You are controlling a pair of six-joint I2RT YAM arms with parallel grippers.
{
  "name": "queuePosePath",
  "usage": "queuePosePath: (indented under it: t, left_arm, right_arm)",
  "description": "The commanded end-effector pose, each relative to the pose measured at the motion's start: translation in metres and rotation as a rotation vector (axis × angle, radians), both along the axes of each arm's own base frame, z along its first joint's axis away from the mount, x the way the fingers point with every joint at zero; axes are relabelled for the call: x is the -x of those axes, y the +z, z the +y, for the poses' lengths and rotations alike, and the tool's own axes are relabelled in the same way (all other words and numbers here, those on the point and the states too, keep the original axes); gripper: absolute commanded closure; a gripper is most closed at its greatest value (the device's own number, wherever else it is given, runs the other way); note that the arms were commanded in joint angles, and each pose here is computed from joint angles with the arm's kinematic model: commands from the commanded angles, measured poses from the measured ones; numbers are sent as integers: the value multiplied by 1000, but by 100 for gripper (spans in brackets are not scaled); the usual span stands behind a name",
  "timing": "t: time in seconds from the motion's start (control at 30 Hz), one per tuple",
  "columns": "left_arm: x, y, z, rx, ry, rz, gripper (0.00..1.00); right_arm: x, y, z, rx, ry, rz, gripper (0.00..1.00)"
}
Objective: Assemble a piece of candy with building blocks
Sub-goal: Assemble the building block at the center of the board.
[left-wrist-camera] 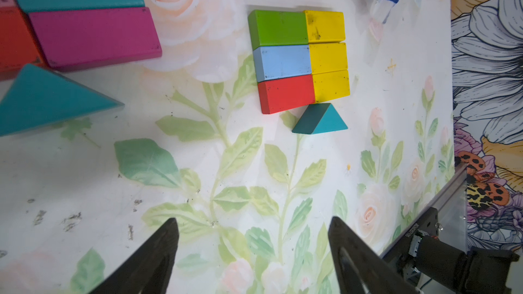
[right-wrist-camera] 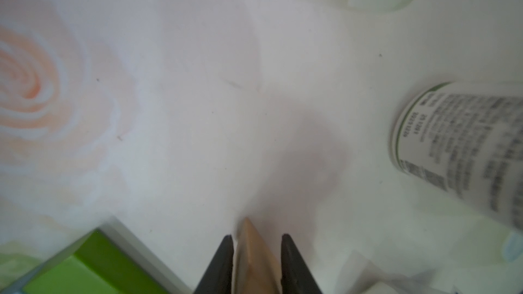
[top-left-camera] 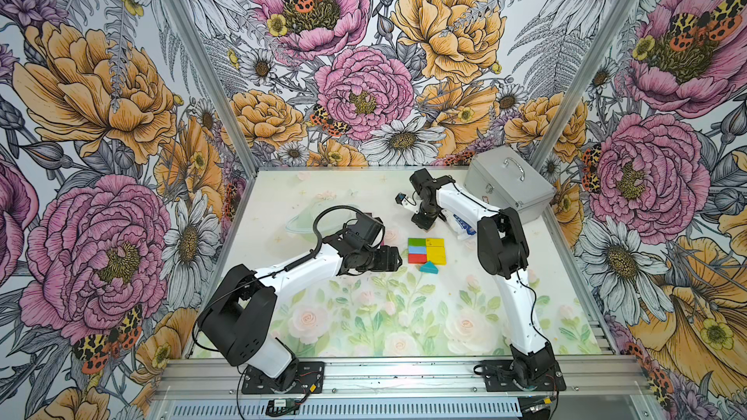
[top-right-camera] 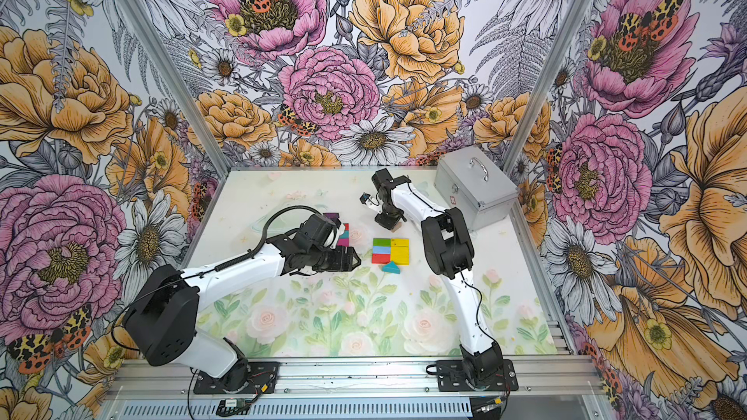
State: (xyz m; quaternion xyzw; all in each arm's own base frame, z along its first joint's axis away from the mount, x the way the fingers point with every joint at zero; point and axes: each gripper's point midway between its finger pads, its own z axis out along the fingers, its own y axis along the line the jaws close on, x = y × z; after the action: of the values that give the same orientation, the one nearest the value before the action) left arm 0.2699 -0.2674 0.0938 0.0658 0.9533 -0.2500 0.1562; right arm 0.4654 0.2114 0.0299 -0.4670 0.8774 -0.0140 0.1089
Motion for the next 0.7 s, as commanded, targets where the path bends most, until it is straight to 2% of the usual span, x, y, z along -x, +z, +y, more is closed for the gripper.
queuePosePath:
  t: [0.0, 0.67]
  left_arm:
    - [-3, 14, -1, 12, -6, -56, 17]
    - [0, 16, 1, 21, -4, -65, 16]
  right_arm:
    - [2, -1, 3, 3, -24, 7, 71]
    - [14, -9, 2, 6, -93, 46, 75]
